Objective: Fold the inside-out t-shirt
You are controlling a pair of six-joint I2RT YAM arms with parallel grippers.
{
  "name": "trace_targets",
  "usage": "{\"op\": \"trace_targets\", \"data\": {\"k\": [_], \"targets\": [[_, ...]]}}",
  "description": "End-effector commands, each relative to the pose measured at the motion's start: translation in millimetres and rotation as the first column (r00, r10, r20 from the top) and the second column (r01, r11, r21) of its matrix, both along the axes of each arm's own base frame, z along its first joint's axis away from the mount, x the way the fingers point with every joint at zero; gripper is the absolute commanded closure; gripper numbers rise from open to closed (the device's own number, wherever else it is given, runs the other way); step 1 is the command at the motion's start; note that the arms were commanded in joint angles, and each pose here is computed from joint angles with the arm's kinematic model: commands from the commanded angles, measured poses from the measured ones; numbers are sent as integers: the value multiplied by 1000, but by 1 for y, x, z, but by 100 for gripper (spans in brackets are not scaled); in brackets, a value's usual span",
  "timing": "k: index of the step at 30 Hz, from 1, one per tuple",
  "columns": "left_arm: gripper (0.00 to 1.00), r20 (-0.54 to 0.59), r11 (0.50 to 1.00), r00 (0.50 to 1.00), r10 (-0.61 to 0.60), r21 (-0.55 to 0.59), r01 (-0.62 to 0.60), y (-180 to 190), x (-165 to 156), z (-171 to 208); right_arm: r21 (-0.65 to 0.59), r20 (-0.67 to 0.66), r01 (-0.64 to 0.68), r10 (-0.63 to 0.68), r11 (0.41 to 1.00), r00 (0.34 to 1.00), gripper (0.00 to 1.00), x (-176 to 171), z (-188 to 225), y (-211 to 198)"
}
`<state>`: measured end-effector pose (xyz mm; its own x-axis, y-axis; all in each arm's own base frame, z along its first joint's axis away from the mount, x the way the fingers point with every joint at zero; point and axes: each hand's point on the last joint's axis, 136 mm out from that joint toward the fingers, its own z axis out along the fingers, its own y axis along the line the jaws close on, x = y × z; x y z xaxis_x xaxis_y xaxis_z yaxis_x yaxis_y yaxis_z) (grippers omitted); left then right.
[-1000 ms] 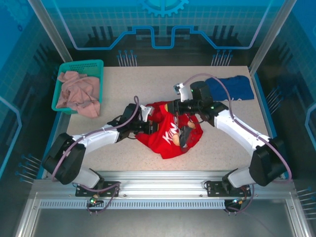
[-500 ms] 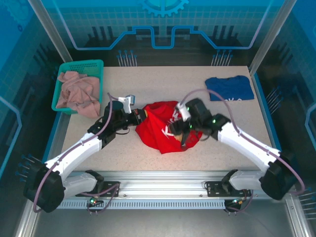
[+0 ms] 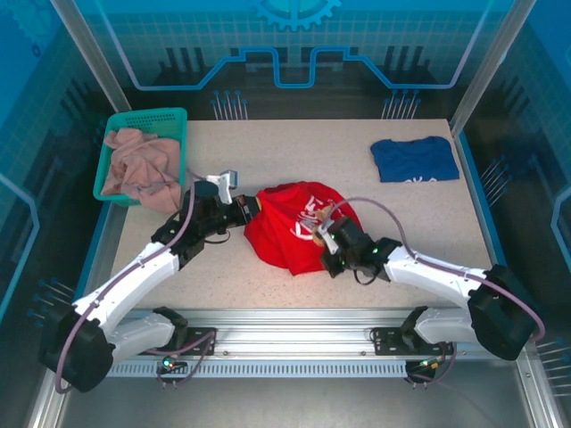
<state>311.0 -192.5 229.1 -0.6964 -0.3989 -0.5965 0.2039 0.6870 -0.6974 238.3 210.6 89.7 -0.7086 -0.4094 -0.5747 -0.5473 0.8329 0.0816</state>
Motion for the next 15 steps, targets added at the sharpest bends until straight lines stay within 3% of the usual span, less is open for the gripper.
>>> {"op": "trace_targets", "data": {"k": [1, 6, 9, 12, 15], "targets": [[100, 192, 998, 980, -45, -45, 55, -9, -10, 73, -11, 259, 111, -105, 994, 960, 100, 46, 111, -32], [100, 399, 988, 909, -119, -46, 149, -23, -40, 151, 83, 502, 157, -178, 984, 846, 100, 53, 251, -69], [100, 486, 985, 867, -106, -69, 159, -19, -49, 193, 115, 610, 139, -181, 984, 772, 100, 53, 308, -76], [100, 525, 992, 850, -55, -66, 105, -9, -47, 213, 124, 659, 125, -176, 984, 731, 100, 60, 341, -77], [100, 507, 997, 862, -10, -60, 47, -2, -39, 206, 98, 643, 141, -170, 985, 747, 100, 79, 340, -77]]}}
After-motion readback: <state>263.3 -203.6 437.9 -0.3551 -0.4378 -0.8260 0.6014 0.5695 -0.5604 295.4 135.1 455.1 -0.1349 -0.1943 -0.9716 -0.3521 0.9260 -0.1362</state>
